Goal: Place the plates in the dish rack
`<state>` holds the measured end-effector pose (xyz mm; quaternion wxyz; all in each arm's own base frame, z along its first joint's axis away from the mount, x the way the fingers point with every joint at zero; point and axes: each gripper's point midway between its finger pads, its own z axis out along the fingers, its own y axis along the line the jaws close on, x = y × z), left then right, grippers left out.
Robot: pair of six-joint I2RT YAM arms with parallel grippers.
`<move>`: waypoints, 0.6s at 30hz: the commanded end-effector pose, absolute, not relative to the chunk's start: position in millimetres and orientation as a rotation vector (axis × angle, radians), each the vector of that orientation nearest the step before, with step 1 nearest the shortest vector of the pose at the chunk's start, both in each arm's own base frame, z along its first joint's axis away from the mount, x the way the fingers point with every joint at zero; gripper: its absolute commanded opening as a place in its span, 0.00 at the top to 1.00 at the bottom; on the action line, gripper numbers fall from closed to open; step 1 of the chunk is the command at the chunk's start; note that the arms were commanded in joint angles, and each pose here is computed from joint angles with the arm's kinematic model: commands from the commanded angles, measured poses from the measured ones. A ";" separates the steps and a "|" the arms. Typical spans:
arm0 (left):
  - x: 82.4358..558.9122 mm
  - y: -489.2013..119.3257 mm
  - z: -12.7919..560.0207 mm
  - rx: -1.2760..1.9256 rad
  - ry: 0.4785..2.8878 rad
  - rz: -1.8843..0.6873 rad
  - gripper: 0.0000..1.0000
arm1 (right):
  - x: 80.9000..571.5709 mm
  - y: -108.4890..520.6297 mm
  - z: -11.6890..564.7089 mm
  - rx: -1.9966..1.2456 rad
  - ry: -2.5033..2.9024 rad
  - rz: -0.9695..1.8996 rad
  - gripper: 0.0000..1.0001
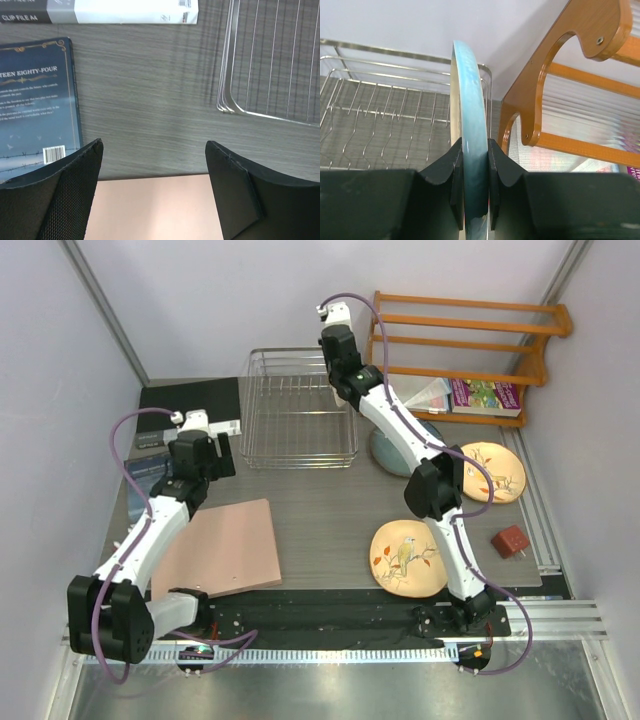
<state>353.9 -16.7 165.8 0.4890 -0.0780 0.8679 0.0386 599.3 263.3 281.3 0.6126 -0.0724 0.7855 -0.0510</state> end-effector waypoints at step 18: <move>357.8 -27.4 153.8 -0.220 2.120 0.004 0.17 | 621.2 256.2 359.1 0.106 1.518 -0.084 0.99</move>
